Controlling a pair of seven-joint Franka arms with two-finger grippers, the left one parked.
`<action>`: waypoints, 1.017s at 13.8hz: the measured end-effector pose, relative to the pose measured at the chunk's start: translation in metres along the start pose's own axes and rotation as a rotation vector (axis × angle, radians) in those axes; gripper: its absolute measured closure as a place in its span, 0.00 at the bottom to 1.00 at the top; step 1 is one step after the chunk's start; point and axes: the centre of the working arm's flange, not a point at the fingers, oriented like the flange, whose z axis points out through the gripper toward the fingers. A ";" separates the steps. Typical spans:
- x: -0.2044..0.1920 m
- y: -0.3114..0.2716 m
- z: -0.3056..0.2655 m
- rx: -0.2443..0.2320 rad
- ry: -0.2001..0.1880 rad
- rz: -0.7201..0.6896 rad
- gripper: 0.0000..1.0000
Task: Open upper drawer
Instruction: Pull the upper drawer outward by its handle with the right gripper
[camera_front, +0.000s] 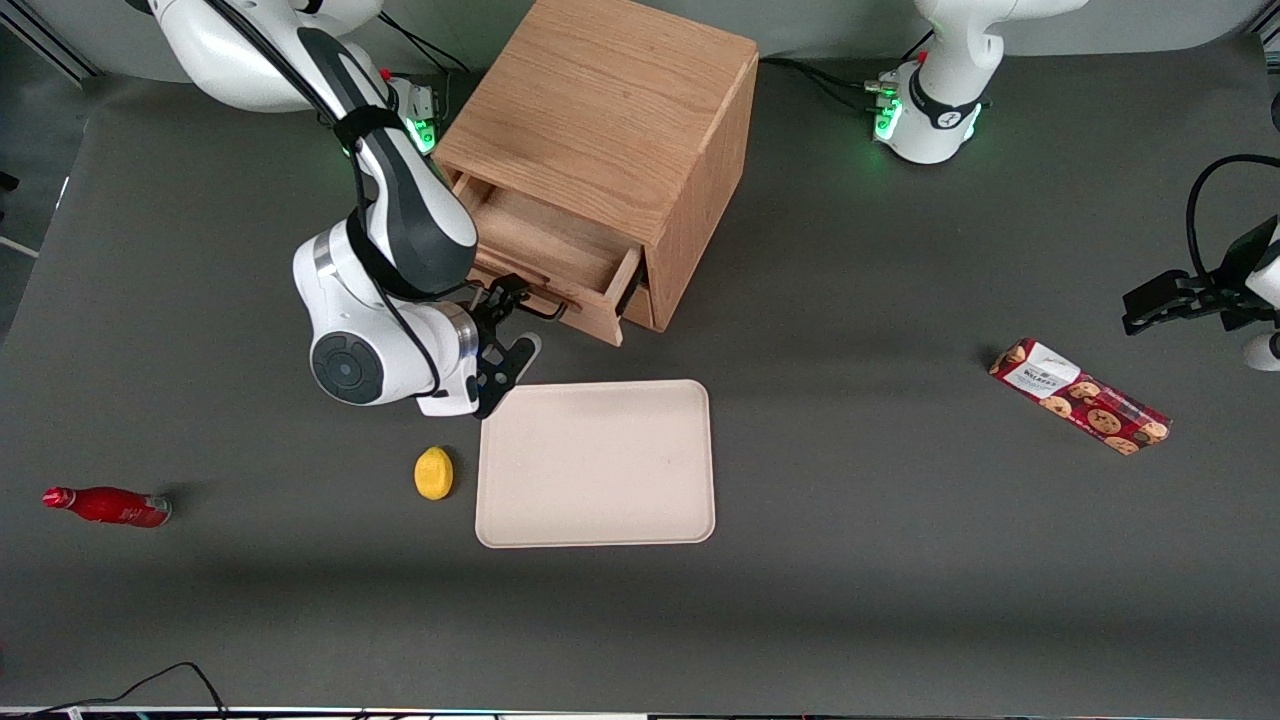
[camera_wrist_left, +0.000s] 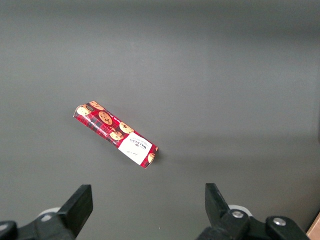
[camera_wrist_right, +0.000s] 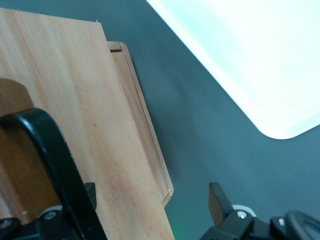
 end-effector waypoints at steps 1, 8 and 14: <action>0.000 0.003 -0.003 -0.004 0.006 -0.002 0.00; 0.001 0.031 -0.019 -0.014 0.038 -0.019 0.00; 0.002 0.057 -0.027 -0.020 0.052 -0.030 0.00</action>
